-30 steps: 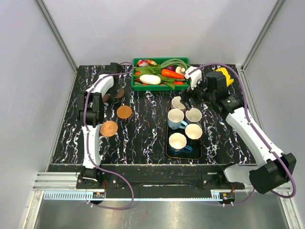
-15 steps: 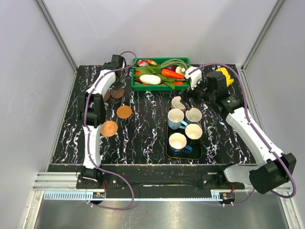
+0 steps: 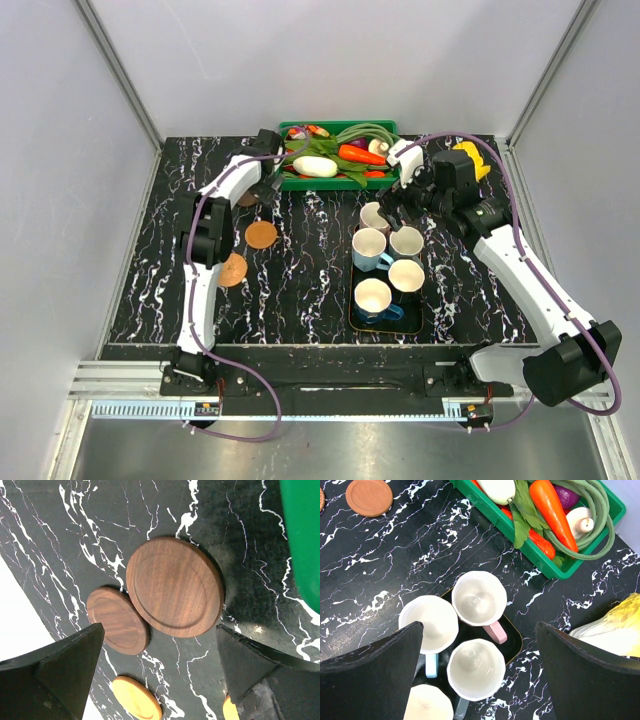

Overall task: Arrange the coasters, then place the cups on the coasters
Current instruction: Move the coaster to the center of the board.

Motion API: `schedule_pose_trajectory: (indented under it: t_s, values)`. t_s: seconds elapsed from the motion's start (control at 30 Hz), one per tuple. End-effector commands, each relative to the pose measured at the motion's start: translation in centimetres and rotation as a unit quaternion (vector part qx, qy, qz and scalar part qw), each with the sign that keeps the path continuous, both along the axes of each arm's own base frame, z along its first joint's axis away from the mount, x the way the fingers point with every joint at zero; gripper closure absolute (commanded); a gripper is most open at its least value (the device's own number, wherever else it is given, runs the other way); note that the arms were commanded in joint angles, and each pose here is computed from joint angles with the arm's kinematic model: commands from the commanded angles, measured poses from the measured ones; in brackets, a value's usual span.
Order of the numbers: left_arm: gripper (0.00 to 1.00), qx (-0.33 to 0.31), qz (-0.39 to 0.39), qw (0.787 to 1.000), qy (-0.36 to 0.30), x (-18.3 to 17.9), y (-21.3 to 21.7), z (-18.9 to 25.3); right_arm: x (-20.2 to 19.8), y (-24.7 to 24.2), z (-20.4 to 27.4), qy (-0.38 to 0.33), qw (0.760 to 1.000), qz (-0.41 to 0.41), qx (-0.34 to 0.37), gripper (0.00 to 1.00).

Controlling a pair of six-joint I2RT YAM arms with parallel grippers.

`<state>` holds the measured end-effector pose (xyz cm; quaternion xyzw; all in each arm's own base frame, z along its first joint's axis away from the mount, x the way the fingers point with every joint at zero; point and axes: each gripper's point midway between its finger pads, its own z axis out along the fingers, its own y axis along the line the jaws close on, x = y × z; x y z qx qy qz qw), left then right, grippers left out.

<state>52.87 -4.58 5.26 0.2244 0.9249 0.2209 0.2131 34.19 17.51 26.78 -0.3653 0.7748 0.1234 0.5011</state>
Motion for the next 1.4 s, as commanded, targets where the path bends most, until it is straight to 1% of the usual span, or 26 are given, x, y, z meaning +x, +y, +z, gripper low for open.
schedule_pose_trajectory:
  t_s: [0.0,0.07,0.27,0.4,0.5,0.7,0.83,0.97,1.1,1.3,1.37]
  values:
    - [0.01,0.001,0.005,1.0,-0.004,0.3,0.3,-0.4,0.6,0.1,0.8,-0.022,1.0,0.002,0.004,0.0]
    - [0.01,0.0,0.01,1.0,-0.014,0.6,0.4,0.0,0.6,0.1,0.8,-0.022,1.0,0.003,0.004,0.0]
    - [0.01,-0.033,0.02,0.997,-0.062,1.3,0.1,2.5,0.6,0.0,0.8,-0.024,1.0,0.002,0.003,0.0]
    - [0.01,-0.026,0.025,0.998,-0.059,1.5,0.3,2.3,0.7,0.0,0.6,-0.022,1.0,0.001,0.001,0.0]
    - [0.01,-0.037,0.021,0.997,-0.057,1.4,-0.1,2.2,0.7,0.0,0.7,-0.025,1.0,0.001,0.0,0.0]
    - [0.01,-0.063,0.024,0.994,-0.089,1.7,-0.3,3.9,0.7,0.0,0.4,-0.021,1.0,0.002,-0.002,0.0]
    - [0.01,-0.06,0.033,0.992,-0.102,2.0,0.2,4.7,0.8,0.0,0.4,-0.021,1.0,0.002,-0.001,0.0]
    - [0.01,-0.059,0.038,0.992,-0.107,2.2,0.4,4.6,0.8,0.0,0.3,-0.021,1.0,0.002,-0.003,0.0]
    - [0.01,-0.032,0.05,0.992,-0.109,2.4,1.4,4.1,0.8,0.0,0.2,-0.019,1.0,0.004,-0.003,0.0]
    - [0.01,-0.008,0.046,0.997,-0.069,1.9,1.9,1.1,0.8,0.0,0.1,-0.019,1.0,0.003,-0.005,0.0]
    - [0.01,-0.023,0.038,0.997,-0.06,1.7,1.3,0.7,0.9,0.0,0.2,-0.019,1.0,0.001,-0.003,0.01]
